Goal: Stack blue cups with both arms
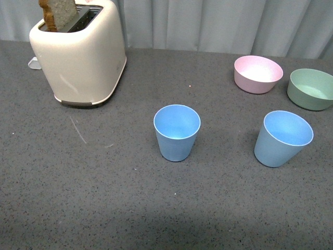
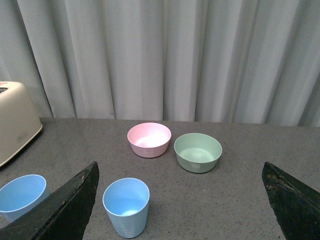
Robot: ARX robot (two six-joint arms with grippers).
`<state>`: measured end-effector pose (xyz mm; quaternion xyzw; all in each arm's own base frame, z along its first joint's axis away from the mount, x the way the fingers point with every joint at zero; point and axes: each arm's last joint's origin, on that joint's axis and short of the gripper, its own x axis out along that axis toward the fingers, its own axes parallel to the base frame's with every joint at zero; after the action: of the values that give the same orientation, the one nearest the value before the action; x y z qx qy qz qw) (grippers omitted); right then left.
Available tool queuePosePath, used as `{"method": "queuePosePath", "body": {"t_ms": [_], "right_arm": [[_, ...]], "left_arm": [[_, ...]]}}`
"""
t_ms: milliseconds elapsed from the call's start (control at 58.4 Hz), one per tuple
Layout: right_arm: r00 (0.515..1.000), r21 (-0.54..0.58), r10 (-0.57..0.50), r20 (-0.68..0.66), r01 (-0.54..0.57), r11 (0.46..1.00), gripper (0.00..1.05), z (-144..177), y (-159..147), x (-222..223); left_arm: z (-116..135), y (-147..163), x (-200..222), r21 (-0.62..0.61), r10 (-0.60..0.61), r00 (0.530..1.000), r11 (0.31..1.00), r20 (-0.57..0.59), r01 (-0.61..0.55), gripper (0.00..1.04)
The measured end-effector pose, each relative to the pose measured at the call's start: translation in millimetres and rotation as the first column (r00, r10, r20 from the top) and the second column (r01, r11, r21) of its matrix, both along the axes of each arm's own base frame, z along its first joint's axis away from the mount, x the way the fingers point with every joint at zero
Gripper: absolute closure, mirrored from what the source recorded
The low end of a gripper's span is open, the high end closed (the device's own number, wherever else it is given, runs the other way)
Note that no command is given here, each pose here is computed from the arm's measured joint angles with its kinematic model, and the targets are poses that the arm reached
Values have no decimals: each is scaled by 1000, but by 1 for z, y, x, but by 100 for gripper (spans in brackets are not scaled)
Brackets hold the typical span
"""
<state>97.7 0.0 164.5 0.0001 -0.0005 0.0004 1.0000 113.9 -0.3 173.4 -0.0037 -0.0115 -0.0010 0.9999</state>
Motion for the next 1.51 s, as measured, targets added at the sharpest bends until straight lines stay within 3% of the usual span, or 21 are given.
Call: {"method": "queuePosePath", "body": {"t_ms": [633, 1181, 1301, 1506], "right_arm": [[1000, 0, 0, 0, 0, 1000, 10, 0, 0, 0], [1000, -28, 12, -10, -12, 1000, 10, -1, 0, 0], [994, -257, 34, -99, -59, 965, 10, -4, 1, 3], [985, -327, 0, -175, -58, 943, 10, 5, -4, 29]], "left_arm": [[-4, 0, -17, 0, -1, 1000, 1000, -8, 1, 101], [-4, 0, -17, 0, -1, 1000, 1000, -6, 1, 7], [-4, 0, -17, 2, -1, 1000, 1000, -6, 1, 7], [-4, 0, -17, 2, -1, 1000, 1000, -6, 1, 7]]}}
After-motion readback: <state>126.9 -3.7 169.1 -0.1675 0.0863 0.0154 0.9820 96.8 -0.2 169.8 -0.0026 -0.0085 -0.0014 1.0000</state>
